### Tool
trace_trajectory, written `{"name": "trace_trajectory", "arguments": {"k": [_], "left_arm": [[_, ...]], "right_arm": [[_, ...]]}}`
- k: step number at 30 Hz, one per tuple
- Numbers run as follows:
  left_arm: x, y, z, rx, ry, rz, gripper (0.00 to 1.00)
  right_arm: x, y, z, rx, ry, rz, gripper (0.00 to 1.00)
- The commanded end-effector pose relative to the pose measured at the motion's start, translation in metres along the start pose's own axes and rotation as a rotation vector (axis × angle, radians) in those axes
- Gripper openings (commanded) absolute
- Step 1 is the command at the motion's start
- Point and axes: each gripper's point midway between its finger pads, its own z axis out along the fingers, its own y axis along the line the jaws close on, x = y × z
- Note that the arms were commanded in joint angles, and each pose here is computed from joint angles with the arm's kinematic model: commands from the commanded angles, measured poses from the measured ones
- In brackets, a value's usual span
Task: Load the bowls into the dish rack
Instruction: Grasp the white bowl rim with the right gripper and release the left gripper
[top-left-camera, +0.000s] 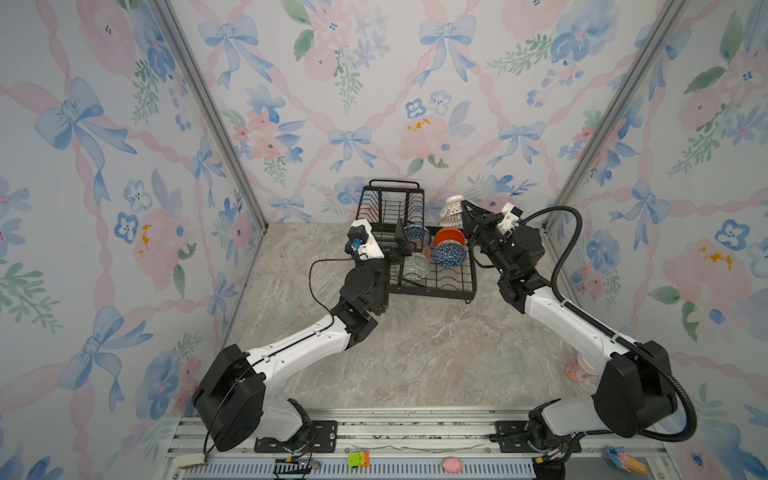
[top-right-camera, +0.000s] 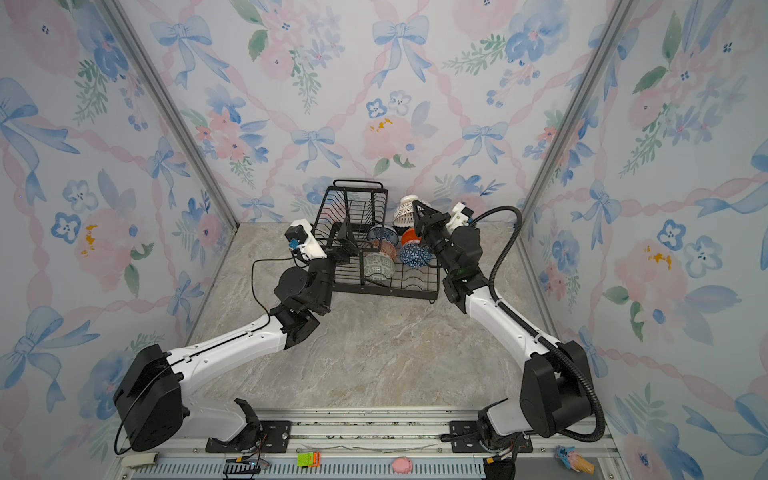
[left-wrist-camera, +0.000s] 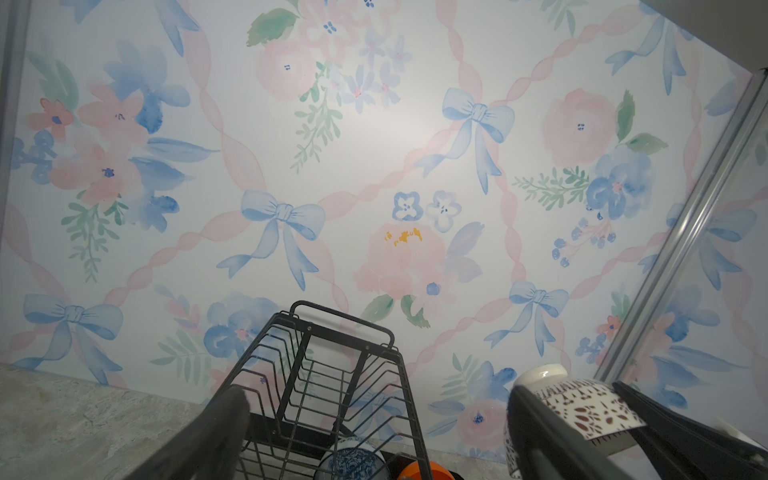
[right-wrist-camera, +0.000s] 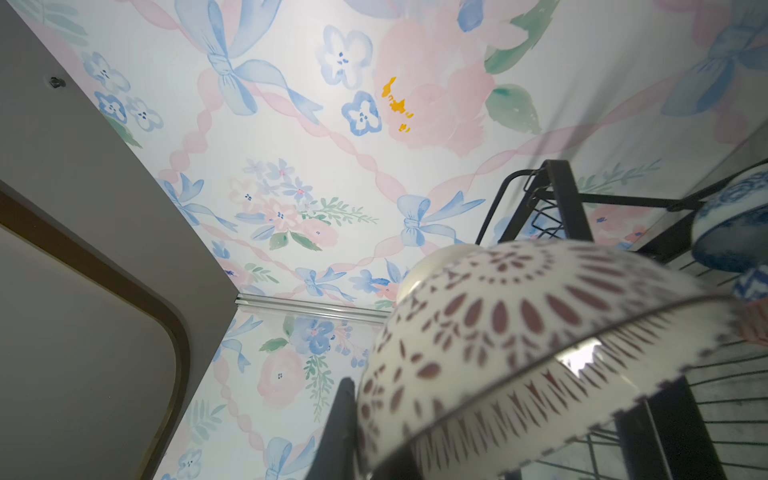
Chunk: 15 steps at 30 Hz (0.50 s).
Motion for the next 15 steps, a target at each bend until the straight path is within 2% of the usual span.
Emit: {"name": "trace_trajectory", "arguments": {"k": [1, 8, 15], "left_arm": [[0.019, -0.018, -0.005, 0.103, 0.099, 0.021, 0.98], [0.040, -0.033, -0.013, 0.179, 0.175, 0.031, 0.98], [0.065, -0.032, -0.022, 0.191, 0.242, 0.034, 0.98]], "right_arm": [[-0.015, 0.010, -0.017, -0.059, -0.027, -0.049, 0.00], [-0.039, -0.043, -0.035, 0.050, -0.065, -0.060, 0.00], [-0.049, -0.089, -0.039, 0.133, -0.079, -0.069, 0.00]]}}
